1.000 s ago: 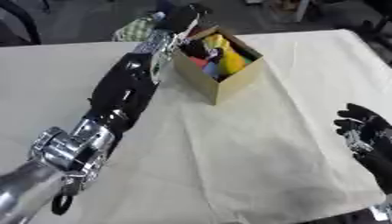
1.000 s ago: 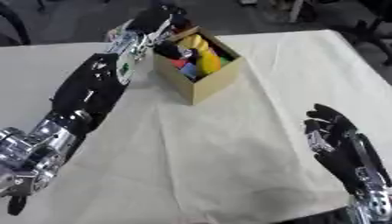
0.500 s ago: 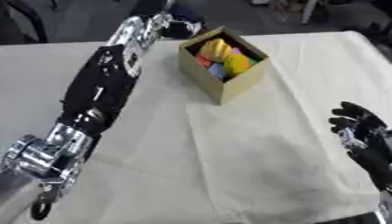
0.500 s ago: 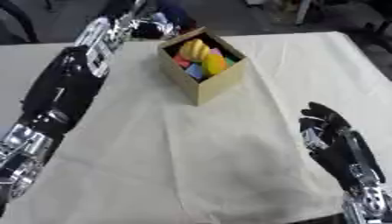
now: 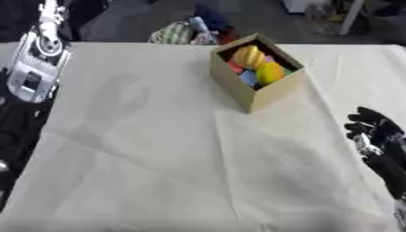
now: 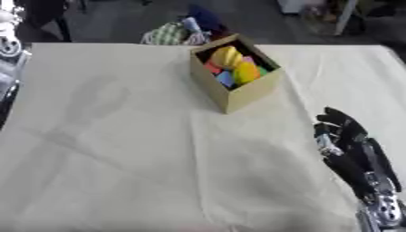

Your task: Pick up objects on the table and place them in the box.

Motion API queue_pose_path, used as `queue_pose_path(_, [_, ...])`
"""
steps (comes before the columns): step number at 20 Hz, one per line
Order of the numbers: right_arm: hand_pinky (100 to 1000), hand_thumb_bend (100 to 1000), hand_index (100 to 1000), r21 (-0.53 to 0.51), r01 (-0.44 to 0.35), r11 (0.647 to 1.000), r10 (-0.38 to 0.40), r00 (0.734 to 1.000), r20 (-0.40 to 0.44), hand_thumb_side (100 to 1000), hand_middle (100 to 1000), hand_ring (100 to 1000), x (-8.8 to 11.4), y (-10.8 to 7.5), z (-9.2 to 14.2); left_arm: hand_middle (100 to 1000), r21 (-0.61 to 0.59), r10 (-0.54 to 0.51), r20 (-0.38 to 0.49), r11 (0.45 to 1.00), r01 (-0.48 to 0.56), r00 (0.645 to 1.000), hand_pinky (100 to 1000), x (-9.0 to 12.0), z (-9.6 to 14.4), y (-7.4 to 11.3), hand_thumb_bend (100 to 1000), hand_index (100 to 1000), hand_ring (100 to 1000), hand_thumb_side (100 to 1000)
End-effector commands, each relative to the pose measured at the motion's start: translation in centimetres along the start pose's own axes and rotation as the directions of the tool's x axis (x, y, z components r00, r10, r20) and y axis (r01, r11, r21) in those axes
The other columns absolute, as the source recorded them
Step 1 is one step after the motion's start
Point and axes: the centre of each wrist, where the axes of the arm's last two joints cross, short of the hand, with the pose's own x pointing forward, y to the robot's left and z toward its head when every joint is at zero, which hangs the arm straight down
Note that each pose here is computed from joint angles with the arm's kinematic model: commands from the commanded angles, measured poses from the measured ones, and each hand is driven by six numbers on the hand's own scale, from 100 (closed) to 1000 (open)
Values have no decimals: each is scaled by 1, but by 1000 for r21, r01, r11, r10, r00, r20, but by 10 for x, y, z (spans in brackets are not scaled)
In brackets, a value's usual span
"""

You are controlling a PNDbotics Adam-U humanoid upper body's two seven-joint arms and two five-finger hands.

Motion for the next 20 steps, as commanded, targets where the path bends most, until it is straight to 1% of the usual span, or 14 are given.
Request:
queue_pose_path(1, [778,100,883,-18,-24,1000,25,999,31,438,771,782,8,-8,-4,627,79,108,-16,991,-106,994,662,2,19,8,140,752,660,563])
queue_pose_path(4, [776,100,884,-32,-21,999,22,999,39,441,769,780,10,-9,-5,628,85,174,-96,982,-166,980,660,-10,54,1,127,756,660,607])
queue_pose_path(7, [776,100,886,-43,-15,999,17,999,41,444,768,780,9,-9,-4,622,94,219,-185,974,-205,958,657,-21,82,-8,100,747,653,653])
queue_pose_path(9, [775,100,886,-51,-12,999,14,999,44,445,768,780,10,-9,-4,624,103,247,-229,968,-229,941,657,-25,96,-14,100,748,655,668])
queue_pose_path(13, [776,100,886,-59,-8,998,10,999,47,447,768,781,10,-8,-5,629,90,265,-266,964,-250,927,661,-30,108,-20,100,752,660,681])
queue_pose_path(20, [776,100,885,-67,-6,998,10,999,53,446,767,781,12,-8,-5,634,61,283,-277,959,-277,918,664,-29,115,-28,100,749,665,692])
